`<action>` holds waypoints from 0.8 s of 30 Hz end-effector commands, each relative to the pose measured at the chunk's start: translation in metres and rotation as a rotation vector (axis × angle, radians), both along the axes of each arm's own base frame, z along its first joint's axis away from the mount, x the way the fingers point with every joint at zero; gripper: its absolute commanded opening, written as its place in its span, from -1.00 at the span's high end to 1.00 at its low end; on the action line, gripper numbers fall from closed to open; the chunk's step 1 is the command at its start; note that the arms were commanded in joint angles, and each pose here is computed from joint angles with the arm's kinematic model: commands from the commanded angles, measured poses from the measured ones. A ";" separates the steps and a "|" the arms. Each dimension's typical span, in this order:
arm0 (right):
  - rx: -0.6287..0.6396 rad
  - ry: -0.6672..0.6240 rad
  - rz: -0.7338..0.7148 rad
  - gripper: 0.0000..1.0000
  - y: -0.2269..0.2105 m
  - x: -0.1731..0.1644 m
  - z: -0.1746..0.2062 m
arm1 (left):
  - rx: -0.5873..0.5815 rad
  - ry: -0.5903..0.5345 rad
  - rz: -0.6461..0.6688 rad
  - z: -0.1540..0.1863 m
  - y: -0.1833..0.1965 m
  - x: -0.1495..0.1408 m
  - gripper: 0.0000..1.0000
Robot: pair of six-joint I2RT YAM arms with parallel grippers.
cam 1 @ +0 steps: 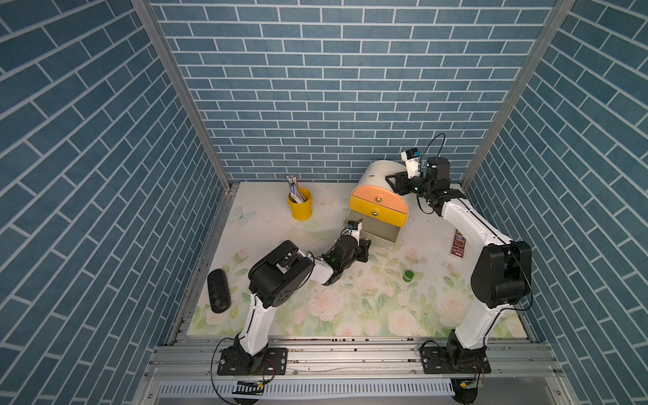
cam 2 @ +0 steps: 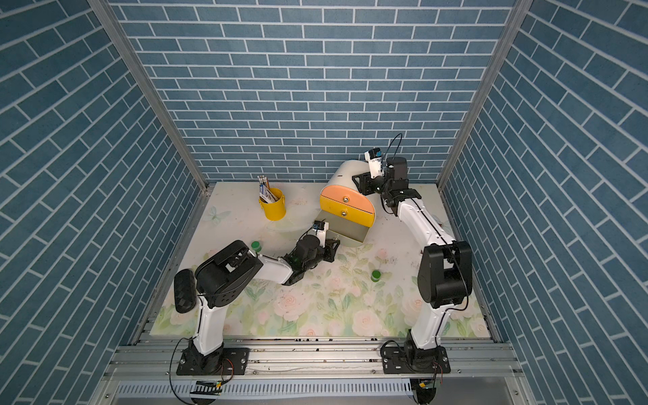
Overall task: Put the paint cans in the drawer according to color
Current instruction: Open the drawer in the storage box.
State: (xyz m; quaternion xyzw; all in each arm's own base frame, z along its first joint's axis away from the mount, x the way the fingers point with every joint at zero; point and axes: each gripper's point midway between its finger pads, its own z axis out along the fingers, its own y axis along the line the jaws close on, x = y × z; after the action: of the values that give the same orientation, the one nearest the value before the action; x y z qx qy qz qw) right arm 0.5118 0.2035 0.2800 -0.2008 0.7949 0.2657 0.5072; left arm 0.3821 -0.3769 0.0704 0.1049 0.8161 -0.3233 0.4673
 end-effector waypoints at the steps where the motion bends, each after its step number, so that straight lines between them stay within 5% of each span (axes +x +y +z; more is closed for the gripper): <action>1: -0.036 0.096 -0.003 -0.03 -0.003 -0.005 -0.032 | -0.001 -0.022 -0.019 0.012 0.000 -0.007 0.71; 20: -0.038 0.095 0.004 -0.03 -0.003 -0.006 -0.033 | 0.051 -0.033 -0.037 0.006 0.007 -0.011 0.73; 24: -0.040 0.090 0.025 -0.12 0.000 -0.008 -0.030 | 0.060 -0.032 -0.020 0.008 0.010 -0.008 0.25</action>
State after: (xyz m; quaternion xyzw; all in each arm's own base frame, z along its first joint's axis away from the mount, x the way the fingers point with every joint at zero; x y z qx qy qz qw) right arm 0.5113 0.2039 0.2799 -0.2048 0.7939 0.2650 0.5075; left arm 0.3726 -0.3686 0.0695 0.1277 0.8212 -0.3070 0.4638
